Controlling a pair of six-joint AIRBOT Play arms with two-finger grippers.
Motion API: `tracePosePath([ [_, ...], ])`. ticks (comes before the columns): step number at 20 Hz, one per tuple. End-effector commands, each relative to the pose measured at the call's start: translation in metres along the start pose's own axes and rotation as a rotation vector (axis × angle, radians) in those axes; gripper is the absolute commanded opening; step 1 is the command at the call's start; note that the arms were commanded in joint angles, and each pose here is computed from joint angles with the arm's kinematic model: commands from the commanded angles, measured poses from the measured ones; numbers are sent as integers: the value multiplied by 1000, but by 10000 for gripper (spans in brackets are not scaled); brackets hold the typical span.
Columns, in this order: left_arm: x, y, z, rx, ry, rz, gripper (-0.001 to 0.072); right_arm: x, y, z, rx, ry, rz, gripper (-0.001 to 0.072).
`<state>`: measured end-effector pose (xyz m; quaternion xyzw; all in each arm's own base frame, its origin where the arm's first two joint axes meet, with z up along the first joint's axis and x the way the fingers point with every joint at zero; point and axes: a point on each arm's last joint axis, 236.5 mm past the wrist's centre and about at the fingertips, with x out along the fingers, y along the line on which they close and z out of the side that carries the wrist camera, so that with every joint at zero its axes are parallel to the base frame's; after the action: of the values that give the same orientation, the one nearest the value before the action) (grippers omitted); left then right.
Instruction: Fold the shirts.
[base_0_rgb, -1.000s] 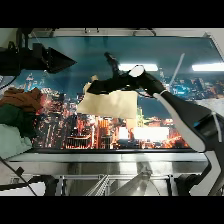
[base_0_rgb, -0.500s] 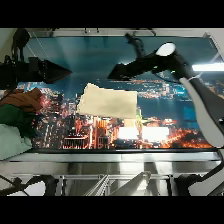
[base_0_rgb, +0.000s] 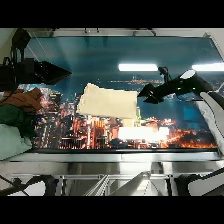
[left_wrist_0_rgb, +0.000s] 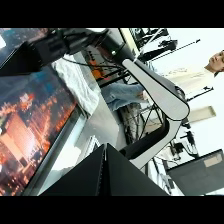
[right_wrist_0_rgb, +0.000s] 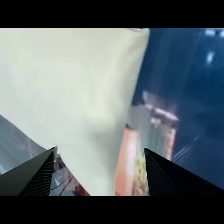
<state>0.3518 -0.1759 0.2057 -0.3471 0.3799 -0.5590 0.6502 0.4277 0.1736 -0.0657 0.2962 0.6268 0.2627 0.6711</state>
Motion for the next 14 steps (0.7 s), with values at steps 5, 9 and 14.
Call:
tracePosePath([
  [5,0,-7,-5,18,19,-30,19,73,21,-11,85,15,96,624],
  [9,-1,-12,-11,19,45,-49,19,92,55,-12,64,-7,174,574],
  [14,0,-12,-11,18,45,-50,19,56,121,1,-31,-78,374,20],
])
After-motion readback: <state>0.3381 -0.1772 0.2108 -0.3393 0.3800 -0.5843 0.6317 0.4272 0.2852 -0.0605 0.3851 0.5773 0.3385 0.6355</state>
